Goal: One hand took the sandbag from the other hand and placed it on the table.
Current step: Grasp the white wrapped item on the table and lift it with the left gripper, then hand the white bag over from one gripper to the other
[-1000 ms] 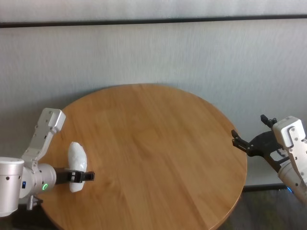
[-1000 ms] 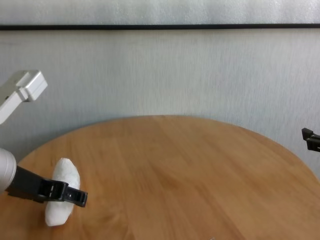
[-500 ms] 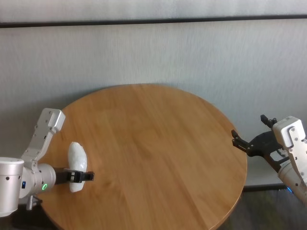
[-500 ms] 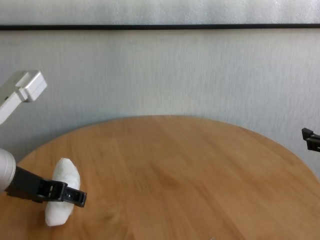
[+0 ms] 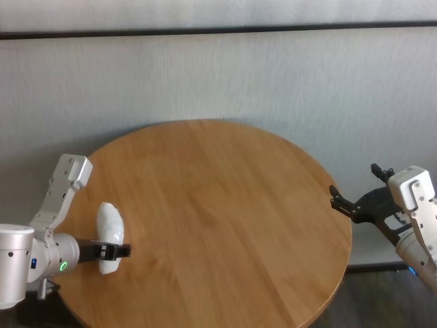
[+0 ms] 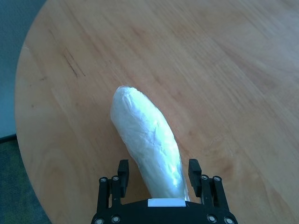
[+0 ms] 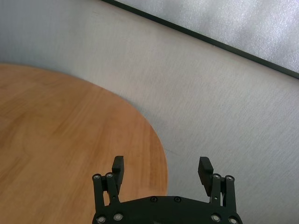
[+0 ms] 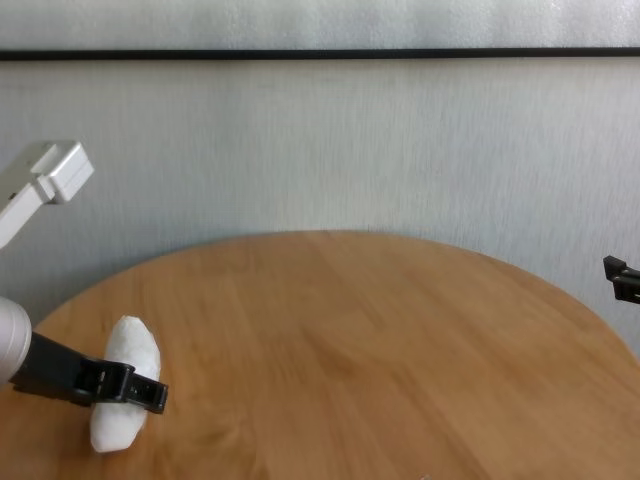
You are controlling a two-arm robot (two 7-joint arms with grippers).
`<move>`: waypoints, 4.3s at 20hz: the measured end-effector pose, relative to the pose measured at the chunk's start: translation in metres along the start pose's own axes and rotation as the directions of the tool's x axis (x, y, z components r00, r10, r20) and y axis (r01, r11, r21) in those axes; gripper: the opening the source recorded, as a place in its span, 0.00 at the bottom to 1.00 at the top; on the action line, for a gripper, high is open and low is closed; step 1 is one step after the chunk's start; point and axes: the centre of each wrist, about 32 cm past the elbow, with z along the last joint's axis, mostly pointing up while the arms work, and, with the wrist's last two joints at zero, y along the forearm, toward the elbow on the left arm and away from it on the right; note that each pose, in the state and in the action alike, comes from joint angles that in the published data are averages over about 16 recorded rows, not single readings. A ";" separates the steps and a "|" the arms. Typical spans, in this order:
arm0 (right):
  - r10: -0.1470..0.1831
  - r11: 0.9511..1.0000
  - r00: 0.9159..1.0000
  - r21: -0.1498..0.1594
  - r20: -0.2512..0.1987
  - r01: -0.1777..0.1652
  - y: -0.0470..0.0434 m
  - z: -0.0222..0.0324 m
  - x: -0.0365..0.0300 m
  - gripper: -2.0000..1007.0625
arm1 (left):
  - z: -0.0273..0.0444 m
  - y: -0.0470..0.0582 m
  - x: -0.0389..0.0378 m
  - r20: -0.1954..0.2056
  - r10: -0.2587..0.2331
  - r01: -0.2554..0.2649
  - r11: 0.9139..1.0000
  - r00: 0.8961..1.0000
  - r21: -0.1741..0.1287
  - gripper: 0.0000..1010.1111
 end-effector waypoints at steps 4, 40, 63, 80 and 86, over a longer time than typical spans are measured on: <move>0.000 1.000 1.000 0.000 0.000 0.000 0.0000 0.0000 0.0000 0.99 | 0.0001 0.000 0.0000 -0.001 0.000 0.000 1.000 1.000 0.000 0.76; 0.000 1.000 1.000 0.000 0.000 0.000 0.0000 0.0000 0.0000 0.99 | 0.0004 0.000 -0.0002 -0.002 0.000 0.000 1.000 1.000 -0.001 0.36; 0.000 1.000 1.000 0.000 0.000 0.000 0.0000 0.0000 0.0000 0.99 | 0.0003 0.000 -0.0001 -0.002 0.000 0.000 1.000 1.000 -0.002 0.36; 0.000 1.000 1.000 0.000 0.000 0.000 0.0000 0.0000 0.0000 0.99 | -0.0030 0.006 0.0014 -0.006 -0.065 0.064 0.988 0.998 -0.138 0.36; 0.000 1.000 1.000 0.000 0.000 0.000 0.0000 0.0000 0.0000 0.99 | -0.0058 0.008 0.0033 0.005 -0.106 0.105 0.969 0.994 -0.222 0.36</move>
